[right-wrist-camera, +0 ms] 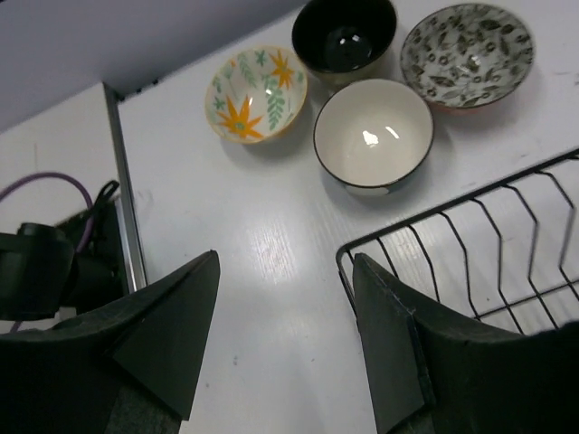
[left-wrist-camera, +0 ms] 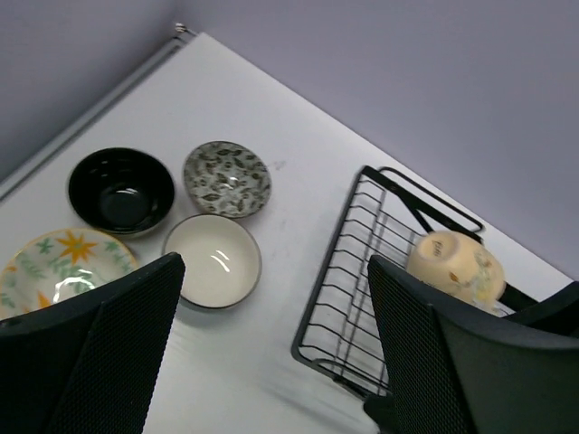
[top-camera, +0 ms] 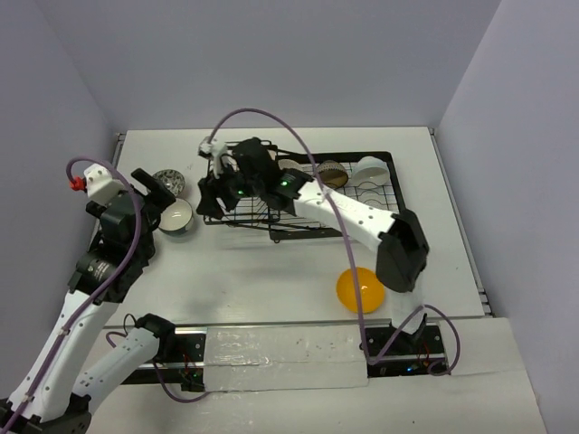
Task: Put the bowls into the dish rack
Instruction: Pick up the bowl from the corner of the board.
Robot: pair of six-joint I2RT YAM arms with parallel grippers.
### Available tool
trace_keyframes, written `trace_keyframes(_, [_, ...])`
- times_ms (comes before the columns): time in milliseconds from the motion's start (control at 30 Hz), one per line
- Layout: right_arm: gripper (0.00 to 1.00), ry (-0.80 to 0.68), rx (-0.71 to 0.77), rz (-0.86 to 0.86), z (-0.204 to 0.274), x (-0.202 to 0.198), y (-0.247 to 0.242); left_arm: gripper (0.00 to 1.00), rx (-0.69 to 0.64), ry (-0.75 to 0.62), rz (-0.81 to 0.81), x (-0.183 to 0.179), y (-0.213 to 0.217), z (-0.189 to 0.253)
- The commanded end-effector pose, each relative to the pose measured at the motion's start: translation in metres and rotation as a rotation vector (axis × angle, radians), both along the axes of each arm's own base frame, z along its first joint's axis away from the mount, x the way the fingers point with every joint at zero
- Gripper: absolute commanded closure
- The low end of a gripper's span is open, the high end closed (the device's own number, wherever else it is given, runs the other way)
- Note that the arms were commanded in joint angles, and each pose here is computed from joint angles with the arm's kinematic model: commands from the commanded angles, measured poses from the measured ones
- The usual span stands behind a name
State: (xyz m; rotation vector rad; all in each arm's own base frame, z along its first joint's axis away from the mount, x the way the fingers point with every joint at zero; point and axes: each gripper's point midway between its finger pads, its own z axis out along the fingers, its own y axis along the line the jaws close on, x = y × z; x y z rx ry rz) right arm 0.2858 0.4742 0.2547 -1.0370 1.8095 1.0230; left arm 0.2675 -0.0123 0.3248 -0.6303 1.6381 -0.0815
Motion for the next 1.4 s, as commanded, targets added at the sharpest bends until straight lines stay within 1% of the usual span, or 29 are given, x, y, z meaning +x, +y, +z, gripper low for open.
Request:
trace_keyframes(0, [0.32,-0.006,-0.108,0.120,-0.024,-0.016,0.025,0.12,0.001,0.021,0.184,-0.009,0.028,-0.012])
trace_keyframes(33, [0.32,-0.005,-0.118,0.136,-0.026,-0.017,0.031,0.12,-0.001,0.022,0.211,-0.012,0.033,-0.013])
trace_keyframes(67, [0.32,-0.028,-0.099,0.149,-0.012,-0.015,0.041,0.12,-0.001,0.024,0.234,-0.014,0.036,-0.015])
trace_keyframes(100, [0.32,0.005,-0.156,0.167,-0.039,-0.016,0.046,0.12,0.000,0.024,0.261,-0.016,0.041,-0.016])
trace_keyframes(133, [0.32,-0.016,-0.139,0.177,-0.029,-0.016,0.054,0.12,-0.003,0.018,0.269,-0.018,0.042,-0.016])
trace_keyframes(167, [0.32,-0.009,-0.151,0.183,-0.035,-0.016,0.057,0.12,-0.003,0.019,0.278,-0.019,0.044,-0.018])
trace_keyframes(200, [0.32,0.009,-0.176,0.194,-0.052,-0.016,0.061,0.11,-0.011,0.013,0.285,-0.020,0.045,-0.018])
trace_keyframes(267, [0.32,0.009,-0.173,0.197,-0.057,-0.014,0.068,0.11,-0.012,0.009,0.281,-0.020,0.045,-0.018])
trace_keyframes(300, [0.32,0.022,-0.186,0.195,-0.069,-0.012,0.071,0.11,-0.016,0.007,0.281,-0.021,0.044,-0.018])
trace_keyframes(367, [0.31,0.020,-0.181,0.196,-0.071,-0.009,0.077,0.11,-0.014,0.006,0.287,-0.022,0.046,-0.018])
trace_keyframes(400, [0.31,0.032,-0.192,0.197,-0.082,-0.008,0.079,0.11,-0.015,0.005,0.288,-0.022,0.046,-0.018])
trace_keyframes(533, [0.28,0.027,-0.192,0.199,-0.092,-0.003,0.088,0.11,-0.032,-0.009,0.271,-0.024,0.044,-0.018])
trace_keyframes(667, [0.21,-0.002,-0.194,0.190,-0.106,0.002,0.099,0.11,-0.044,-0.038,0.222,-0.020,0.037,-0.014])
trace_keyframes(700, [0.20,-0.014,-0.187,0.185,-0.104,0.004,0.101,0.11,-0.046,-0.038,0.222,-0.020,0.037,-0.014])
trace_keyframes(733, [0.16,-0.018,-0.189,0.180,-0.106,0.005,0.103,0.11,-0.042,-0.034,0.222,-0.020,0.037,-0.015])
trace_keyframes(833, [0.10,-0.037,-0.184,0.169,-0.110,0.010,0.110,0.10,-0.032,-0.022,0.218,-0.018,0.036,-0.016])
trace_keyframes(900, [0.08,-0.046,-0.183,0.168,-0.114,0.012,0.115,0.10,-0.031,-0.008,0.227,-0.018,0.036,-0.019])
trace_keyframes(933, [0.04,-0.047,-0.185,0.169,-0.120,0.011,0.118,0.10,-0.032,-0.007,0.227,-0.018,0.036,-0.019])
trace_keyframes(1000, [0.01,-0.062,-0.189,0.167,-0.123,0.010,0.121,0.10,-0.035,-0.007,0.225,-0.017,0.036,-0.019])
trace_keyframes(1200, [0.00,-0.080,-0.218,0.185,-0.145,0.001,0.132,0.10,-0.040,-0.021,0.198,-0.017,0.032,-0.018])
trace_keyframes(1333, [0.00,-0.076,-0.221,0.188,-0.148,-0.002,0.131,0.10,-0.029,-0.011,0.190,-0.015,0.031,-0.019])
trace_keyframes(1367, [0.00,-0.068,-0.234,0.187,-0.155,-0.004,0.128,0.10,-0.027,-0.008,0.185,-0.014,0.030,-0.019])
